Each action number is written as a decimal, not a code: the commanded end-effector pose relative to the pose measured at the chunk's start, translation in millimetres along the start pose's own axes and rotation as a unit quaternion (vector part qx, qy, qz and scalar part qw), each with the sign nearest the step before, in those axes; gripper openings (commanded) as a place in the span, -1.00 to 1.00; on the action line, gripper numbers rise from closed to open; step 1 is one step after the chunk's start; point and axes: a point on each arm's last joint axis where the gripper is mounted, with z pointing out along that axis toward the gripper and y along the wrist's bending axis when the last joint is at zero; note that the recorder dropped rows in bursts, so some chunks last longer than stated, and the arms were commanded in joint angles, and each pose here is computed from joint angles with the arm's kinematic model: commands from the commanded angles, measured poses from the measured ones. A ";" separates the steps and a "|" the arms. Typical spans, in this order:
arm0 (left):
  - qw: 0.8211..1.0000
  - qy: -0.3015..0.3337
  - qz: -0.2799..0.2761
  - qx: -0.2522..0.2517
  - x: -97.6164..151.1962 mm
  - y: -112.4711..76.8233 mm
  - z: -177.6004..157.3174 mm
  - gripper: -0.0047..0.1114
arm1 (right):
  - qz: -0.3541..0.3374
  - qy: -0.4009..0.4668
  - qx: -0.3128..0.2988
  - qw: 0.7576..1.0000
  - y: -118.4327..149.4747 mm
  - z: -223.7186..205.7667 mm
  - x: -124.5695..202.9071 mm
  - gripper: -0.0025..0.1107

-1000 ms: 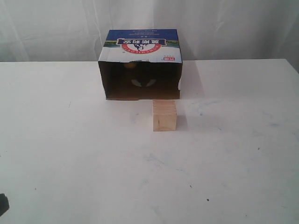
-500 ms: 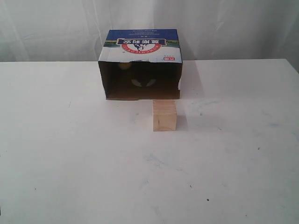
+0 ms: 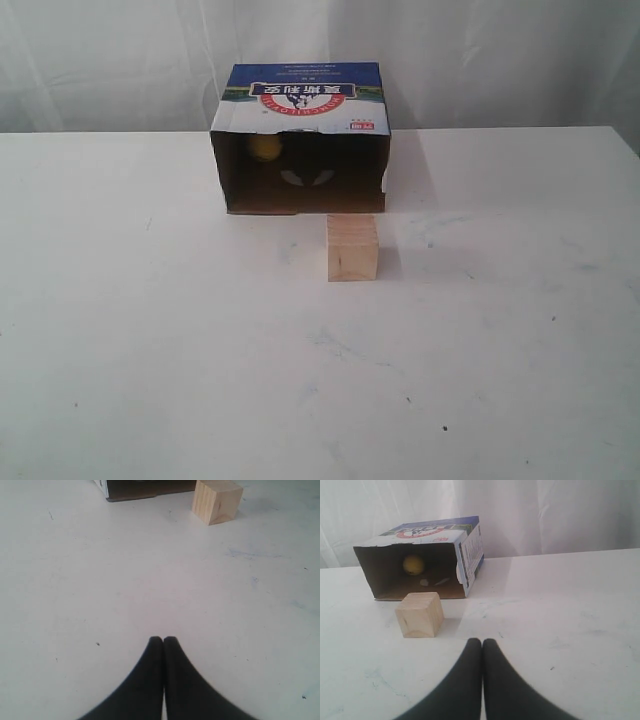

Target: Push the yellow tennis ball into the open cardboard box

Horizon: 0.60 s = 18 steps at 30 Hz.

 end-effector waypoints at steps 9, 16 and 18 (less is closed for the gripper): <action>0.999 -0.007 -0.021 -0.050 0.2 5.5 0.0 -0.92 | 0.001 -0.003 0.001 1.000 -0.3 0.0 0.9 -0.96; 0.993 -0.015 -0.043 -0.108 -0.4 12.0 -0.8 -0.92 | 0.001 -0.003 0.001 1.000 -0.3 0.0 0.9 -0.96; 0.991 -0.018 -0.049 -0.124 -0.5 13.8 -1.2 -0.92 | 0.001 -0.003 0.001 1.000 -0.3 0.0 0.9 -0.96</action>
